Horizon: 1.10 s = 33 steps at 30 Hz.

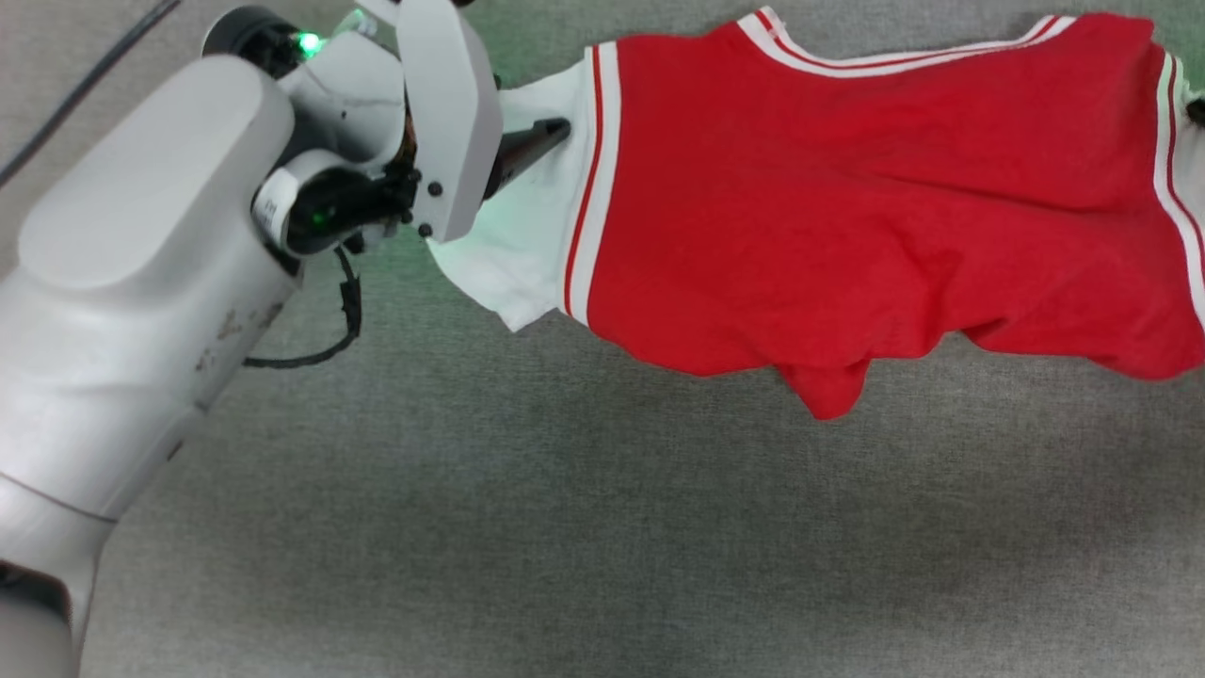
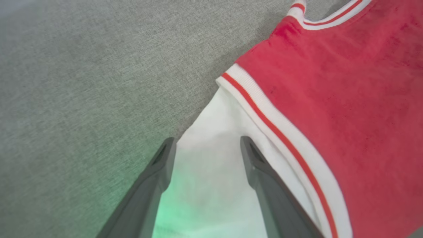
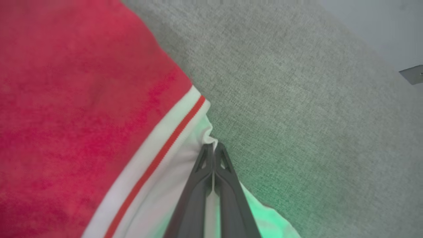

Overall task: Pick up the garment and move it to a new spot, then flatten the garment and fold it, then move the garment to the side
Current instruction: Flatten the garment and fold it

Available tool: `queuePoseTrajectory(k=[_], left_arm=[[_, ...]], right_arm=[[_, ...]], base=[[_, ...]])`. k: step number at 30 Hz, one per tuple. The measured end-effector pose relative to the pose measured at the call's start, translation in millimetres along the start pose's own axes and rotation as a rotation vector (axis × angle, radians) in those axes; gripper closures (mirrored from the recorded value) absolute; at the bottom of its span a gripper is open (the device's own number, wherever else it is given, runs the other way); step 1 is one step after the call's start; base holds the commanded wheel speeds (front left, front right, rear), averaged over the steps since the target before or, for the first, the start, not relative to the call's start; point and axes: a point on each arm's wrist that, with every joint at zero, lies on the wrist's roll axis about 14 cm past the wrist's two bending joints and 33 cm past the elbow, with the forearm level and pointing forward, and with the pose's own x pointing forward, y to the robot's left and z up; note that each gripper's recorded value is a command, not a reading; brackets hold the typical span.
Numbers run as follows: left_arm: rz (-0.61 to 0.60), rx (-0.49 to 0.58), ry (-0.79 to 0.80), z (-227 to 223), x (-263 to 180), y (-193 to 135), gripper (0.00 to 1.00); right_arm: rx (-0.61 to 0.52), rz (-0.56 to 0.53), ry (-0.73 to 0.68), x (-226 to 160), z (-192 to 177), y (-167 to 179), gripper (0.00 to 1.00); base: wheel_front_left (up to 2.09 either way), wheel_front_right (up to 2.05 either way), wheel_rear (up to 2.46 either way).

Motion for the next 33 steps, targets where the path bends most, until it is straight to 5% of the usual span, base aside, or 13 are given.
queuePoseTrajectory(k=[9, 11, 12, 13, 23, 33], left_arm=[[-0.038, -0.008, 0.079, -10.9, 19.0, -4.5, 0.02], [-0.045, -0.006, 0.090, -12.7, 18.9, -6.4, 0.54], [-0.046, -0.001, 0.094, -13.4, 18.6, -7.0, 0.91], [-0.047, -0.001, 0.096, -14.5, 18.3, -7.5, 1.00], [-0.057, -0.006, 0.039, -11.4, 17.7, -10.6, 1.00], [-0.064, -0.097, -0.362, 55.3, -12.8, -10.7, 1.00]], right_arm=[[-0.018, 0.007, -0.003, 5.1, 1.0, 2.8, 1.00], [-0.019, 0.009, -0.005, 4.8, 1.7, 3.6, 1.00], [-0.019, 0.009, -0.006, 4.5, 2.3, 4.2, 1.00], [-0.020, 0.011, -0.007, 4.4, 2.9, 4.9, 1.00], [-0.009, 0.014, -0.050, 0.8, 9.6, 6.9, 1.00], [0.084, 0.045, -0.298, -30.9, 53.0, 8.4, 1.00]], base=[[0.00, 0.00, 0.00], [0.00, 0.00, 0.00], [0.00, 0.00, 0.00], [0.00, 0.00, 0.00], [0.00, 0.00, 0.00], [0.00, 0.00, 0.00]])
